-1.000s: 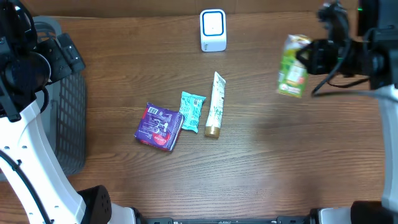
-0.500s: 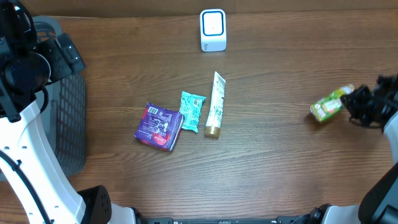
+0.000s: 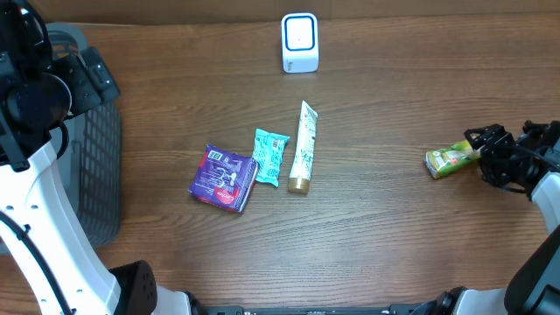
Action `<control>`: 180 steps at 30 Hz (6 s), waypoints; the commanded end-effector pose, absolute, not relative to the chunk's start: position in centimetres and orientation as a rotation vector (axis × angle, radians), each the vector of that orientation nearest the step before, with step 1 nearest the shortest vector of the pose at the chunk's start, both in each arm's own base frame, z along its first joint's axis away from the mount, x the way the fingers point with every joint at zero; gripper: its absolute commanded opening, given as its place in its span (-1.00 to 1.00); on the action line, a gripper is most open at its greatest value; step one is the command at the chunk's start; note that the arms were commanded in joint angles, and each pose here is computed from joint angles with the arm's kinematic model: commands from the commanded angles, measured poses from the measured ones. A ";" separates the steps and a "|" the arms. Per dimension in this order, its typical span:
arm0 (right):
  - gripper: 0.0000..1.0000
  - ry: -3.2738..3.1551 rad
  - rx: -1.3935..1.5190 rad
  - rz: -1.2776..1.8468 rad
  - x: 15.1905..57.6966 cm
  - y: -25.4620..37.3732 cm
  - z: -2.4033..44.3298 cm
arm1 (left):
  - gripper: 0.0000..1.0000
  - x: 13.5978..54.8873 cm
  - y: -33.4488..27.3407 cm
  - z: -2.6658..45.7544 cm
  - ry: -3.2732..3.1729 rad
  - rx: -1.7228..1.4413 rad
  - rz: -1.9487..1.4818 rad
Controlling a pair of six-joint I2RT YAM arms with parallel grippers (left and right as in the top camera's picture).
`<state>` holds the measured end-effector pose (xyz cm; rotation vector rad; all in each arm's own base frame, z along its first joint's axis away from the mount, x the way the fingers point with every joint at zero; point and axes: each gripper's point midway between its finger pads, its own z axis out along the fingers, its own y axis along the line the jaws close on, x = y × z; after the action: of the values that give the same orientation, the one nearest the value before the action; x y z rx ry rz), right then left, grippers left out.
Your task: Scan the item barcode
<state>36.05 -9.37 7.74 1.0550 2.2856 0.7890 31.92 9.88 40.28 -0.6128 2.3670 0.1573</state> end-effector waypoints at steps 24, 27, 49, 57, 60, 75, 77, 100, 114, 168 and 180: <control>0.86 2.456 -0.008 0.892 38.6 19.6 17.9 | 0.99 31.9 10.0 40.2 2.372 -0.604 0.168; 0.82 2.520 0.080 0.734 38.6 20.9 15.1 | 0.99 31.9 10.0 40.2 2.372 -0.604 0.168; 0.57 2.716 0.079 0.262 36.5 22.1 4.8 | 0.99 31.9 10.0 40.2 2.372 -0.604 0.168; 0.57 2.728 0.052 0.280 36.5 22.2 5.1 | 0.99 31.9 10.0 40.2 2.372 -0.604 0.168; 0.57 2.705 -0.117 0.411 36.9 24.6 6.8 | 0.99 31.9 9.9 40.2 2.372 -0.604 0.168; 0.52 2.687 -0.156 0.303 37.6 25.9 5.4 | 0.99 31.9 10.0 40.2 2.372 -0.604 0.168; 0.52 2.714 -0.157 0.277 37.3 25.6 4.4 | 0.99 31.9 9.9 40.2 2.372 -0.604 0.168; 0.24 2.853 -0.117 0.536 38.5 18.3 5.1 | 0.99 31.9 10.0 40.2 2.372 -0.604 0.168; 0.15 2.791 -0.248 0.409 40.0 16.4 5.1 | 0.99 31.9 9.9 40.2 2.372 -0.604 0.168; 0.46 2.876 -0.065 0.457 39.4 17.6 8.6 | 0.99 31.9 10.0 40.2 2.372 -0.604 0.168; 0.34 2.911 0.086 0.385 39.8 16.9 7.4 | 1.00 31.9 10.0 40.2 2.372 -0.604 0.168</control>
<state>39.95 16.19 7.52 0.0203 2.9045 0.3999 31.93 9.87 40.29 -0.6123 2.3667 0.1571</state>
